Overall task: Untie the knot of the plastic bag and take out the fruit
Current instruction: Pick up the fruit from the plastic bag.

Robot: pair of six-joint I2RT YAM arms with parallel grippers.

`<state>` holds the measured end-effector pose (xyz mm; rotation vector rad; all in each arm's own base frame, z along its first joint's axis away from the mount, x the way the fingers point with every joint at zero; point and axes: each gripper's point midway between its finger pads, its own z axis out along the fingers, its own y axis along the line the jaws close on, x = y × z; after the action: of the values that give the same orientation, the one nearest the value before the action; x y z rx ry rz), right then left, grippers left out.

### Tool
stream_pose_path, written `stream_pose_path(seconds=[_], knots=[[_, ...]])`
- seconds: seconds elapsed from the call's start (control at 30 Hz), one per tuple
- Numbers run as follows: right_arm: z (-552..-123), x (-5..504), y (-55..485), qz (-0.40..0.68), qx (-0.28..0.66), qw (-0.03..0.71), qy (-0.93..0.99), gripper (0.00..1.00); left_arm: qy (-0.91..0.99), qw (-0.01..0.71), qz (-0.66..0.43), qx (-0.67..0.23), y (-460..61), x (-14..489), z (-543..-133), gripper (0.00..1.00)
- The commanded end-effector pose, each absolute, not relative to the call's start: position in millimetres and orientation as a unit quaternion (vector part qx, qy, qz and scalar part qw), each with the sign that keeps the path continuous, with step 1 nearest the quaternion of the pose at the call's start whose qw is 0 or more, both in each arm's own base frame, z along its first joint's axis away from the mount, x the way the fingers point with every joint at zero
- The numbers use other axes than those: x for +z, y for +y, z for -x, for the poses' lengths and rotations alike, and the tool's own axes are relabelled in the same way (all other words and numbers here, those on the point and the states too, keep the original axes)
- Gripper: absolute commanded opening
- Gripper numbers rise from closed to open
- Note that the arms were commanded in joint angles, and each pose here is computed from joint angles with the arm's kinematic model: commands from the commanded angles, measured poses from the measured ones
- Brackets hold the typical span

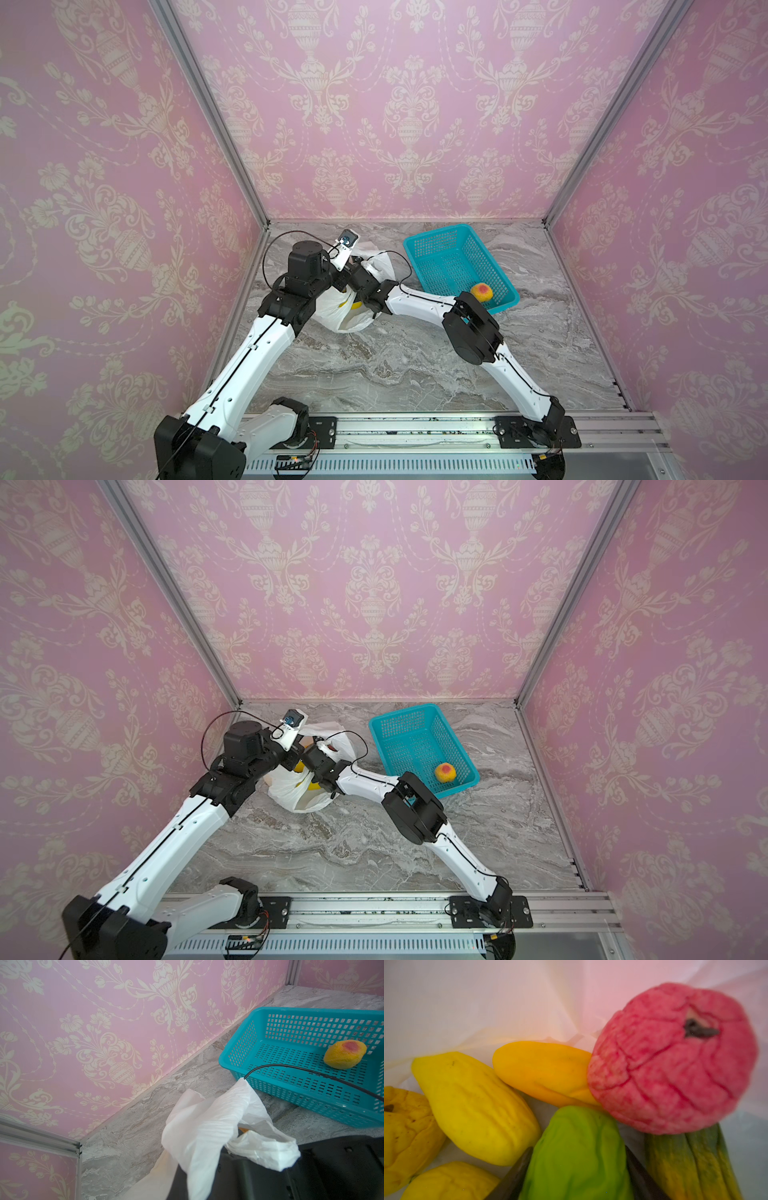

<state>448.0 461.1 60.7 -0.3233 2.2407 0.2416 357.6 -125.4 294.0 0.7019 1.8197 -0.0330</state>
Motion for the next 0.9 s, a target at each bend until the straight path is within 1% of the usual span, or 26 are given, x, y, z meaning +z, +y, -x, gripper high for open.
stream_pose_path(seconds=[0.0,0.13,0.27,0.5,0.63,0.8,0.87], knots=[[-444.2,91.4,459.7,0.136,0.111,0.433,0.884,0.45,0.767,0.570,-0.294,-0.020,-124.0,303.2,-354.5,0.00],[-431.0,117.8,458.9,0.149,0.124,0.455,0.869,0.42,0.768,0.569,-0.293,-0.020,-123.6,302.7,-355.2,0.00],[-409.1,143.9,461.3,0.167,0.135,0.478,0.852,0.38,0.767,0.570,-0.294,-0.020,-124.0,303.0,-355.1,0.00],[-347.3,194.6,463.8,0.216,0.132,0.529,0.810,0.33,0.770,0.566,-0.293,-0.017,-123.0,299.4,-356.2,0.00],[-314.9,217.4,445.4,0.229,0.145,0.555,0.787,0.32,0.772,0.564,-0.293,-0.017,-123.3,297.3,-357.8,0.00],[-297.1,250.3,404.7,0.206,0.165,0.578,0.772,0.31,0.772,0.564,-0.293,-0.013,-121.7,297.8,-357.1,0.00],[-288.7,255.2,388.0,0.202,0.170,0.582,0.769,0.31,0.771,0.566,-0.292,-0.011,-121.0,299.0,-356.6,0.00]])
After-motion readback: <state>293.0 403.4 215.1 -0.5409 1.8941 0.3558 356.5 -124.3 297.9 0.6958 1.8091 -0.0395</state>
